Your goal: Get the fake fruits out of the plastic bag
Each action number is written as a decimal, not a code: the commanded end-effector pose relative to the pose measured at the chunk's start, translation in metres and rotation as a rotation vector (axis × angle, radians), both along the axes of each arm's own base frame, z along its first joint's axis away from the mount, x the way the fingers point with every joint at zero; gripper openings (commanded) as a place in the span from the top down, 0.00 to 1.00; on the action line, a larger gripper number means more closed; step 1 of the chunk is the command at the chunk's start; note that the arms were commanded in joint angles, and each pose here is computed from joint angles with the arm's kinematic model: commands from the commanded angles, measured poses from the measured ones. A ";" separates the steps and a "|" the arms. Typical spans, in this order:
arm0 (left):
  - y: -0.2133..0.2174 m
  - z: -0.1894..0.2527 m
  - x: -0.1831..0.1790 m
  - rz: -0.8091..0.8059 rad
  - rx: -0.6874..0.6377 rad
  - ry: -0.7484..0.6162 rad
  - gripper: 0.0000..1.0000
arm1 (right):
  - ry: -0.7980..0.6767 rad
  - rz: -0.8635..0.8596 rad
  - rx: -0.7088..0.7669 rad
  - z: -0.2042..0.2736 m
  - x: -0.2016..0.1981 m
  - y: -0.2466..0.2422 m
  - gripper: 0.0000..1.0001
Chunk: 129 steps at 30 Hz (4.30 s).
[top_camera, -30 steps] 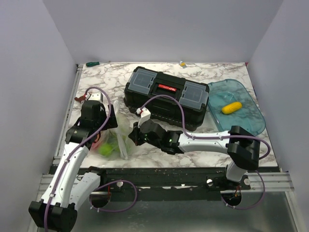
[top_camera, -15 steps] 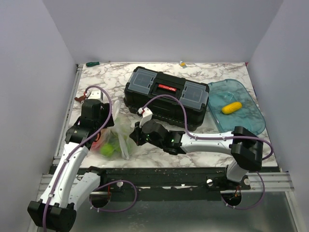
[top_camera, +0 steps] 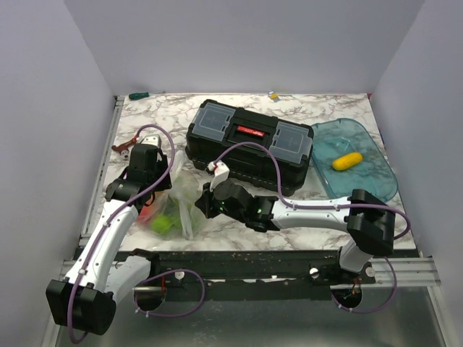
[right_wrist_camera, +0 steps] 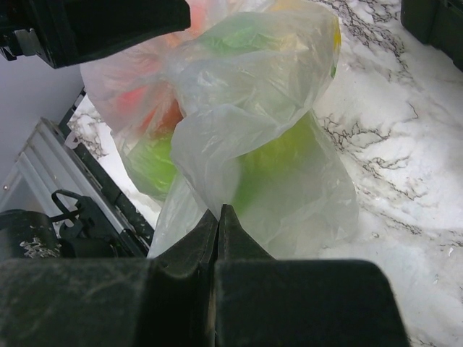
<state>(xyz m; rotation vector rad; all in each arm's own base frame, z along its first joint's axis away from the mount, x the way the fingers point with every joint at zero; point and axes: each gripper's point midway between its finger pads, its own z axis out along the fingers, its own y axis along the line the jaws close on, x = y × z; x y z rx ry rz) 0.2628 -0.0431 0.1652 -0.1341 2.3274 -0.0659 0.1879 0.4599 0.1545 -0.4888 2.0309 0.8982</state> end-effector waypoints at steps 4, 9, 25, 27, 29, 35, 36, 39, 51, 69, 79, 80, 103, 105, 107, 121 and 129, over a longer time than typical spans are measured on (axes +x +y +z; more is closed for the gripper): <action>-0.016 0.006 -0.001 -0.085 -0.051 -0.025 0.69 | -0.027 -0.025 0.034 0.014 0.002 -0.003 0.99; -0.019 0.008 -0.002 -0.109 -0.063 -0.034 0.82 | -0.030 -0.024 0.033 0.015 0.003 -0.002 0.99; -0.018 -0.012 0.000 -0.092 -0.042 0.064 0.41 | -0.044 -0.037 0.043 0.023 0.005 -0.004 0.99; -0.021 -0.012 0.000 -0.109 -0.052 0.060 0.49 | -0.047 -0.038 0.043 0.023 0.005 -0.005 0.99; -0.026 -0.010 -0.001 -0.136 -0.070 0.050 0.60 | -0.047 -0.043 0.039 0.022 0.006 -0.006 0.99; -0.025 0.005 0.000 -0.131 -0.076 -0.017 1.00 | -0.041 -0.062 0.005 0.009 0.008 -0.010 0.99; -0.024 0.008 0.000 -0.129 -0.078 -0.034 1.00 | -0.038 -0.074 -0.007 0.006 0.009 -0.012 0.99; -0.021 0.014 -0.001 -0.111 -0.074 -0.067 1.00 | -0.031 -0.142 -0.043 -0.004 0.016 -0.023 0.99; -0.022 0.032 -0.007 -0.123 -0.100 -0.154 1.00 | 0.078 -0.363 -0.134 -0.060 0.016 -0.082 0.99; -0.033 0.036 -0.010 -0.171 -0.149 -0.161 1.00 | -0.042 -0.189 -0.185 0.028 0.001 -0.029 0.72; -0.039 0.040 -0.011 -0.196 -0.170 -0.171 1.00 | -0.075 -0.211 -0.146 0.053 0.006 -0.018 0.23; -0.037 0.039 -0.011 -0.189 -0.164 -0.170 1.00 | -0.074 -0.210 -0.145 0.055 0.006 -0.014 0.20; -0.037 0.043 -0.013 -0.190 -0.171 -0.190 1.00 | -0.006 -0.472 -0.018 0.027 0.042 0.022 0.21; -0.036 0.042 -0.013 -0.186 -0.169 -0.193 1.00 | 0.000 -0.481 -0.020 0.023 0.045 0.022 0.21; -0.038 0.041 -0.012 -0.192 -0.173 -0.184 1.00 | -0.002 -0.485 -0.018 0.020 0.048 0.021 0.22; -0.040 0.043 -0.012 -0.199 -0.181 -0.185 1.00 | -0.042 -0.453 0.015 0.021 0.059 0.022 0.32; -0.040 0.041 -0.010 -0.196 -0.180 -0.177 1.00 | -0.058 -0.435 -0.017 0.014 0.062 0.028 0.58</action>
